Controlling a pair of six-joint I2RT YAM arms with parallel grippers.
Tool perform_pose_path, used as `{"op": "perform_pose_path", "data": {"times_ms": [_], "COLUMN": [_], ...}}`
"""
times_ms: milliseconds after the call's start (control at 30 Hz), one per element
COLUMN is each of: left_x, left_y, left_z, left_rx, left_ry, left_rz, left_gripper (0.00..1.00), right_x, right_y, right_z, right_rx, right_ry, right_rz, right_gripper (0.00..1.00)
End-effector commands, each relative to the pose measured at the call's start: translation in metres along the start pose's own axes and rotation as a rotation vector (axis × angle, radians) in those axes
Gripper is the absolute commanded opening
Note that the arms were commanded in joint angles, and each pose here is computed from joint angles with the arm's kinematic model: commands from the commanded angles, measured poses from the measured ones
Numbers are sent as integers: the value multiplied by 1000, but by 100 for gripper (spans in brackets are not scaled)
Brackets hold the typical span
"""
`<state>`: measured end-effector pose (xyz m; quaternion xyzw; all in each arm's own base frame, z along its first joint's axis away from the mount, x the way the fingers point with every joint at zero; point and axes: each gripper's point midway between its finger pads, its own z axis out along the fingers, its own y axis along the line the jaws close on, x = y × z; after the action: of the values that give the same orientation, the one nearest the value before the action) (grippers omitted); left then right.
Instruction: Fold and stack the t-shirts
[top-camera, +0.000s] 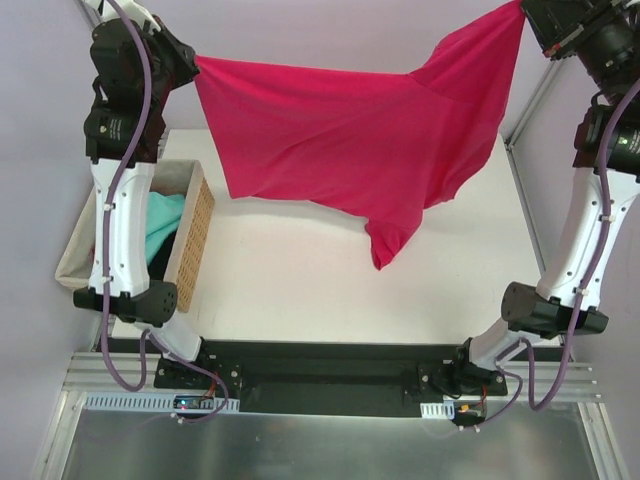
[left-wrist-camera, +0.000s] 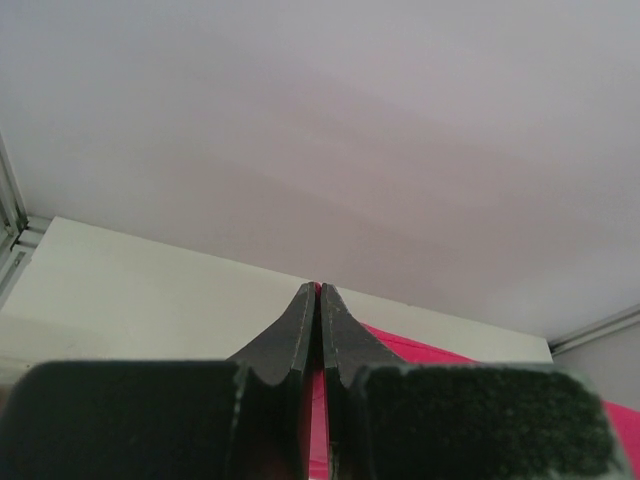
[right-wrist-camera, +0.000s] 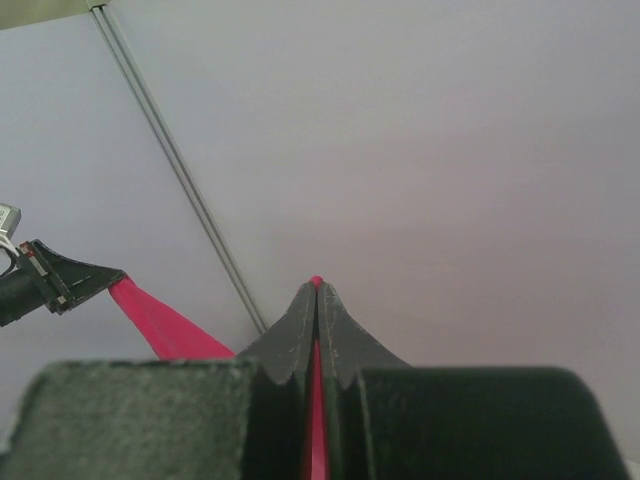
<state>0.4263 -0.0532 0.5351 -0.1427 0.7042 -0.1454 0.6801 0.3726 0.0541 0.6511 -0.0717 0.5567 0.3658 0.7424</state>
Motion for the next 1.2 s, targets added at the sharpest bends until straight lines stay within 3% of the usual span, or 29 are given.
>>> {"op": "perform_pose_path", "data": {"times_ms": [0, 233, 400, 567, 700, 767, 900, 1167], "left_x": [-25, -25, -38, -44, -57, -46, -42, -29], "left_y": [-8, -10, -19, -32, -39, -34, -29, -17], "left_z": [14, 51, 53, 33, -5, -10, -38, -54], "left_rx": [36, 75, 127, 196, 229, 218, 210, 178], "left_ry": [-75, -101, -142, -137, -155, -125, -118, -96], "left_rz": [-23, -39, -44, -43, -24, -10, -8, 8], "left_gripper": [0, 0, 0, 0, 0, 0, 0, 0], "right_x": [-30, -24, -28, -36, -36, -31, -16, 5], "right_y": [20, 0, 6, 32, 55, 61, 62, 60], "right_z": [5, 17, 16, 0, -21, -31, -42, -51], "right_rx": [-88, -82, -85, -97, -83, -62, -48, -34], "right_ry": [-93, -96, -112, -111, -105, -82, -29, 21], "right_rz": [-103, -111, -128, -162, -195, -187, -150, -99], "right_gripper": [0, 1, 0, 1, 0, 0, 0, 1]}}
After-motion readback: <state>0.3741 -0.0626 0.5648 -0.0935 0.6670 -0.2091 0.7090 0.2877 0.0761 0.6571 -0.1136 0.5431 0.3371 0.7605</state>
